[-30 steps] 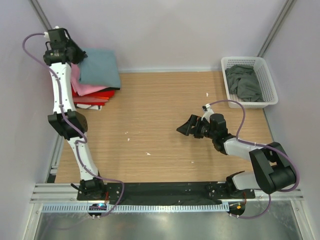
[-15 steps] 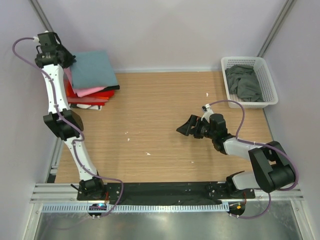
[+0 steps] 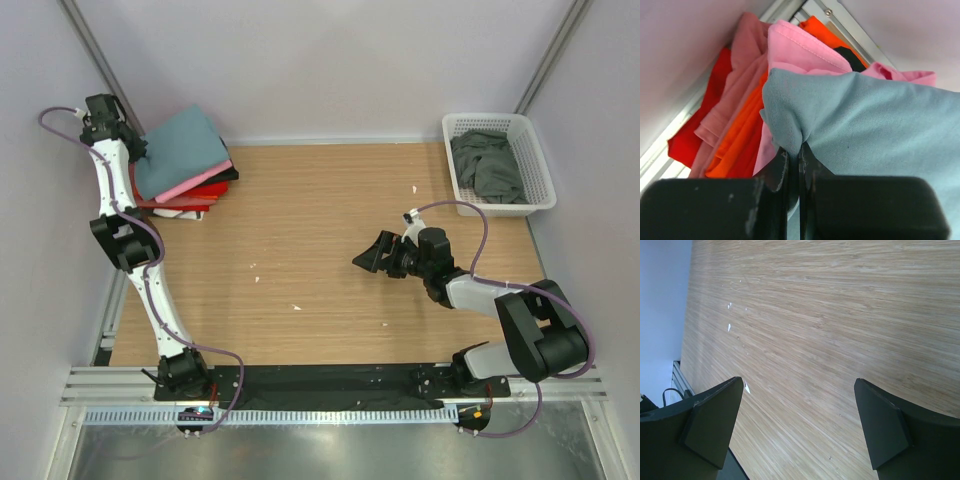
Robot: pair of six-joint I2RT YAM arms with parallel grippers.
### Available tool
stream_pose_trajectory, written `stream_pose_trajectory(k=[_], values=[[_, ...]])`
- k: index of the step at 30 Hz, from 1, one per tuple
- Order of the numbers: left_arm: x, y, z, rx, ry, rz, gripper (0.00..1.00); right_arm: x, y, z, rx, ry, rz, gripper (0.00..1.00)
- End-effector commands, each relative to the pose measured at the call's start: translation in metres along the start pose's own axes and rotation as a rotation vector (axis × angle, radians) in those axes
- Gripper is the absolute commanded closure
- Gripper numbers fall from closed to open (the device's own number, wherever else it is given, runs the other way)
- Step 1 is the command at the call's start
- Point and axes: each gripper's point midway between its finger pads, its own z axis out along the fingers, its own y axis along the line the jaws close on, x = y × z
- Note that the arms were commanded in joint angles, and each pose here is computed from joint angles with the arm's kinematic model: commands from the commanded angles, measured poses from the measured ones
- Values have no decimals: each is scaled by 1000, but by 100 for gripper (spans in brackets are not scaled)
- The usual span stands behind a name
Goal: Fold and stack the t-shirts
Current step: Neatly place the folded tshirt to the corner
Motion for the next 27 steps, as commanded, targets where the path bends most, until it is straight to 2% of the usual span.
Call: stream_pose_trajectory(k=[1,7,9,10,11,13,14,17,21,27], values=[[-32,13,-2,-56,-113,36,100,-17,14,4,-47,-39,-37,0],[-2,29,33,-102,-36,57,100,-16,14,4,-47,-36,-34,0],[4,31,37,-100,-16,56,96,-17,14,5,-48,-37,-35,0],[4,29,36,-92,-14,54,93,-16,14,5,-47,-35,-33,0],[3,27,34,-83,-13,54,82,-17,13,5,-44,-34,-32,0],[-5,22,24,-68,-32,48,71,-17,14,5,-47,-35,-34,0],[-10,19,19,-56,-45,45,61,-17,14,5,-47,-35,-34,0],[-23,14,1,-44,-81,30,45,-16,15,5,-49,-35,-36,0],[-31,16,-16,-57,-98,18,36,-16,14,3,-48,-42,-36,0],[-34,20,-37,-81,-110,-2,35,-17,16,2,-57,-48,-41,0]])
